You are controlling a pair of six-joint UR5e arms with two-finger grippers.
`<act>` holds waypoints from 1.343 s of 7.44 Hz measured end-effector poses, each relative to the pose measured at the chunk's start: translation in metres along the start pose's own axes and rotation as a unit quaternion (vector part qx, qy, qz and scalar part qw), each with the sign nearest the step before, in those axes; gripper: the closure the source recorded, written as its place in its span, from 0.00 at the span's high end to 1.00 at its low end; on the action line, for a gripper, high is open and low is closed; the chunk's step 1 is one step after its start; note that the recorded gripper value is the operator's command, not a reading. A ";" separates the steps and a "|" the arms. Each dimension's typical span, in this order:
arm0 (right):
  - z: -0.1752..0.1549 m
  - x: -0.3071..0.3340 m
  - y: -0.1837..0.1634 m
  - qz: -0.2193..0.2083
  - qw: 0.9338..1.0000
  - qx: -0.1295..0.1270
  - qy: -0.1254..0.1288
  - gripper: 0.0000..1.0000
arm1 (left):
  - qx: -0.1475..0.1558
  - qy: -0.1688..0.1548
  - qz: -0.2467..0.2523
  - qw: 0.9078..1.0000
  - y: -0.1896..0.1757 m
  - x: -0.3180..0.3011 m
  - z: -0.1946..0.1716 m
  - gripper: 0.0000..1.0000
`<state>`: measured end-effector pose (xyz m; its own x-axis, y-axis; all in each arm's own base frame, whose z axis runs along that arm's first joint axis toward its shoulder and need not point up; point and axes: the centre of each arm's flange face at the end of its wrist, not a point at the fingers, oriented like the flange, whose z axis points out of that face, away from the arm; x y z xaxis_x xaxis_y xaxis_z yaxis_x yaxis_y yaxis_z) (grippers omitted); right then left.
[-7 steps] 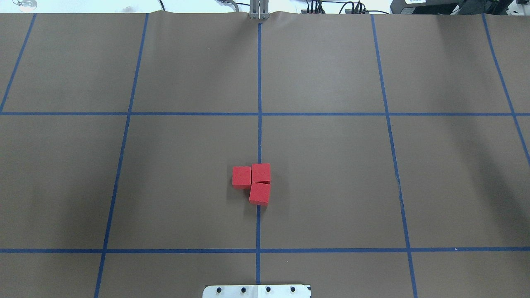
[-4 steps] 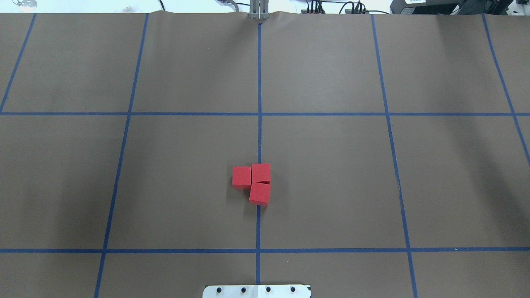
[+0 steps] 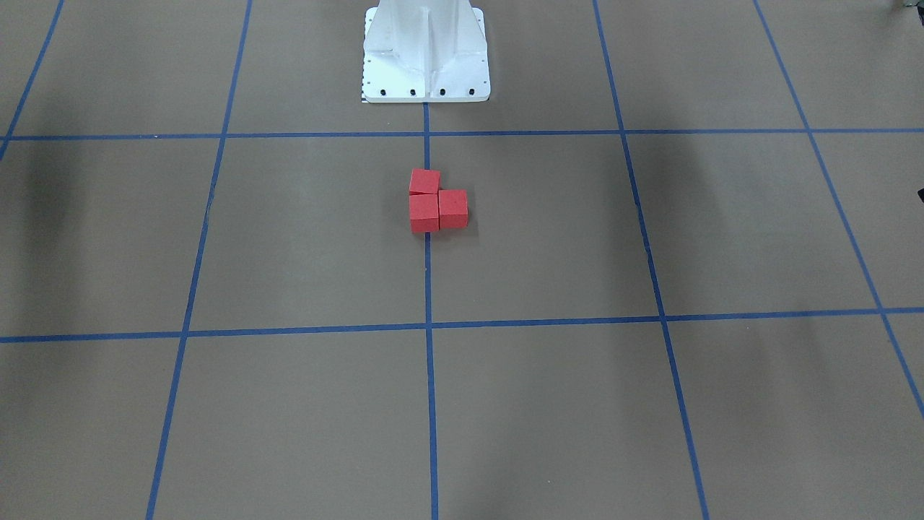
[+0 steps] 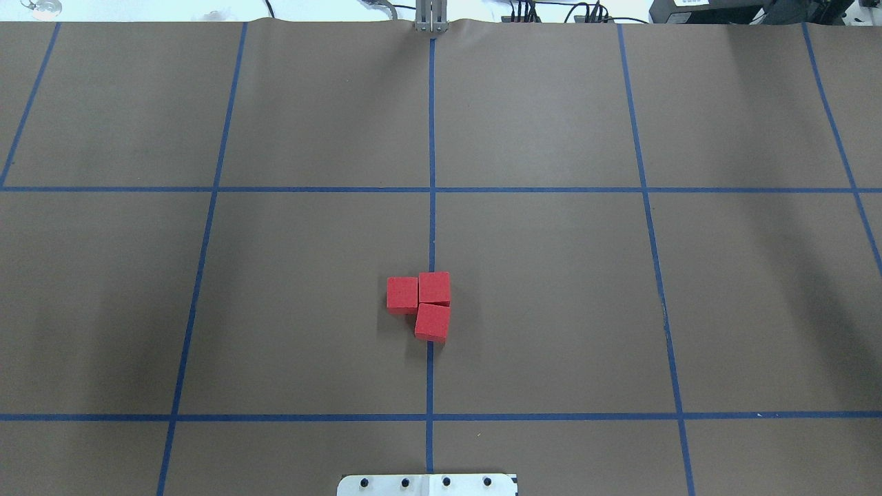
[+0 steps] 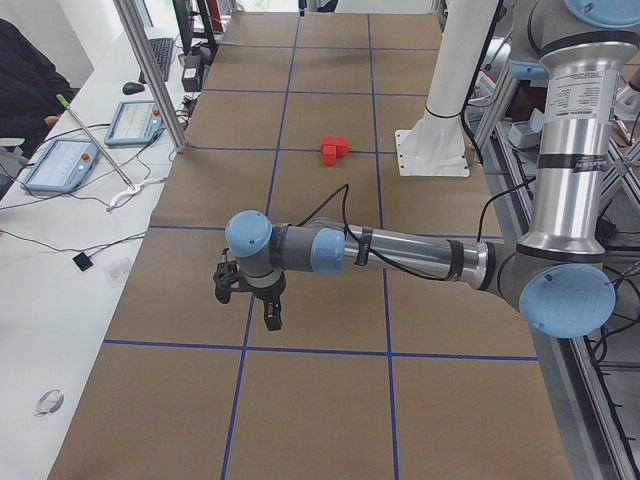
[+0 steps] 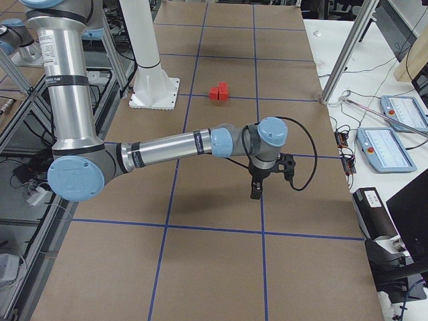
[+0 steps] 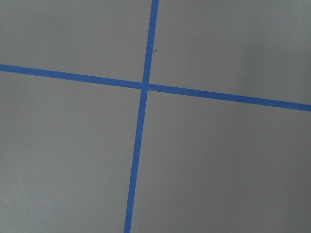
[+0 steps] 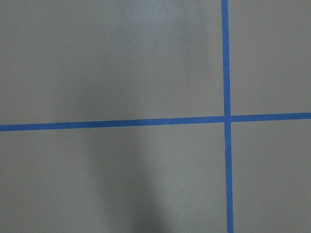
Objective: Form red blocks into L shape at center
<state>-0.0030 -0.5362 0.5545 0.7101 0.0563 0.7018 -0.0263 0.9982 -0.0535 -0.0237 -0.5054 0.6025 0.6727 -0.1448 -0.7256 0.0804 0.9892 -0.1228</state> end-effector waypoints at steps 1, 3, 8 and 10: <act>0.001 0.001 0.000 0.001 1.000 -0.001 0.001 0.99 | 0.006 0.001 -0.008 1.000 0.000 -0.008 -0.006 1.00; 0.004 0.004 -0.001 0.003 1.000 -0.004 0.002 0.99 | 0.012 0.003 -0.022 1.000 0.000 -0.022 -0.013 1.00; 0.010 0.015 -0.001 0.010 1.000 -0.006 0.023 0.99 | 0.011 0.002 -0.029 1.000 0.002 -0.030 -0.011 1.00; 0.020 0.027 0.001 0.021 0.999 -0.016 0.029 0.99 | 0.014 0.003 -0.028 1.000 0.002 -0.029 -0.014 1.00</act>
